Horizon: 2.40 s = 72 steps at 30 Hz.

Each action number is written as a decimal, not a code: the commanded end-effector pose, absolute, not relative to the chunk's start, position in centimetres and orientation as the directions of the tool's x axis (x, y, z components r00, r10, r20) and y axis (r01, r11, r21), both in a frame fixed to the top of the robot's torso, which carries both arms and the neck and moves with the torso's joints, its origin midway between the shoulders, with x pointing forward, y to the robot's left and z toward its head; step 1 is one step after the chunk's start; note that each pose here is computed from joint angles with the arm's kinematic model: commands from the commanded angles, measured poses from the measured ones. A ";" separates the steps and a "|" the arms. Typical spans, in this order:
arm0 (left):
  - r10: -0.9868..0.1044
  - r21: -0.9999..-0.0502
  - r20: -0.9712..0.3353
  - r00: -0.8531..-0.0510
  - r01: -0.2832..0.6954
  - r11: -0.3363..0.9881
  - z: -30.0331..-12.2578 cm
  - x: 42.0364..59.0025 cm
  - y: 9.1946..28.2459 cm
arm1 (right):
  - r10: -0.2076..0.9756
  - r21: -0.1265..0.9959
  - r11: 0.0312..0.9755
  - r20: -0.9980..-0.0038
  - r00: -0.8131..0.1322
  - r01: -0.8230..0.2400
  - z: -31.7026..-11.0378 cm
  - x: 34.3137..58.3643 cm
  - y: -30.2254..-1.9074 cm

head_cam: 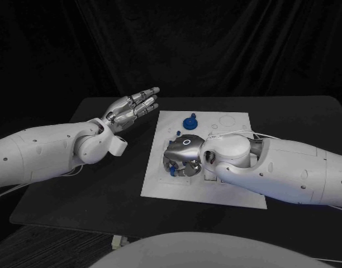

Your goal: Assemble the parts on the task board

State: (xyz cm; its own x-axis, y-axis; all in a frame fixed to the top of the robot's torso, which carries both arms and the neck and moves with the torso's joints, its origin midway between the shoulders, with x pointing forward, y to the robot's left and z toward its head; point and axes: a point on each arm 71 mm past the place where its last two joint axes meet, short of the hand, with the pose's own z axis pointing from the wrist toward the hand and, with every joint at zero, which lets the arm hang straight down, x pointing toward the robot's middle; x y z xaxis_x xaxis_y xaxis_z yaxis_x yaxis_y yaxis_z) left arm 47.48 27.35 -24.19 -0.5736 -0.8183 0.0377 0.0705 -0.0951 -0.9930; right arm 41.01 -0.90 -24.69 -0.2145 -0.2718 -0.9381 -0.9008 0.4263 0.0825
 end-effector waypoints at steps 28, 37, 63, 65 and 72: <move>-0.809 -0.991 0.057 -0.585 0.066 -0.117 -24.2 47.5 27.1 | -0.319 0.038 0.438 -0.928 -0.194 -0.898 -25.3 40.9 -1.6; -0.807 -0.991 0.058 -0.587 0.062 -0.116 -24.2 47.5 27.1 | -0.314 0.034 0.448 -0.930 -0.193 -0.893 -25.3 41.0 -1.8; -0.802 -0.992 0.063 -0.595 0.050 -0.116 -24.3 47.5 27.0 | -0.306 0.033 0.450 -0.933 -0.189 -0.893 -25.3 41.2 -1.8; -0.802 -0.992 0.063 -0.595 0.049 -0.115 -24.3 47.6 27.0 | -0.301 0.033 0.451 -0.935 -0.187 -0.892 -25.3 41.3 -1.9; -0.801 -0.992 0.064 -0.595 0.047 -0.114 -24.4 47.6 27.0 | -0.257 0.035 0.457 -0.951 -0.170 -0.889 -25.0 41.4 -2.8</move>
State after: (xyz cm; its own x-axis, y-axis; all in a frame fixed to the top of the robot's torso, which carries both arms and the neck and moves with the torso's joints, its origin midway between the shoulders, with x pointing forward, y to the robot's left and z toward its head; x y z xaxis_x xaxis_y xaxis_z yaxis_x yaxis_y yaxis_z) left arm 47.60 27.16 -24.38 -0.5887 -0.8069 0.0479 0.0498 -0.0954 -0.9942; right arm 41.45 -2.78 -25.28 -0.1970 -0.2962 -0.9346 -0.8892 0.4556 0.0430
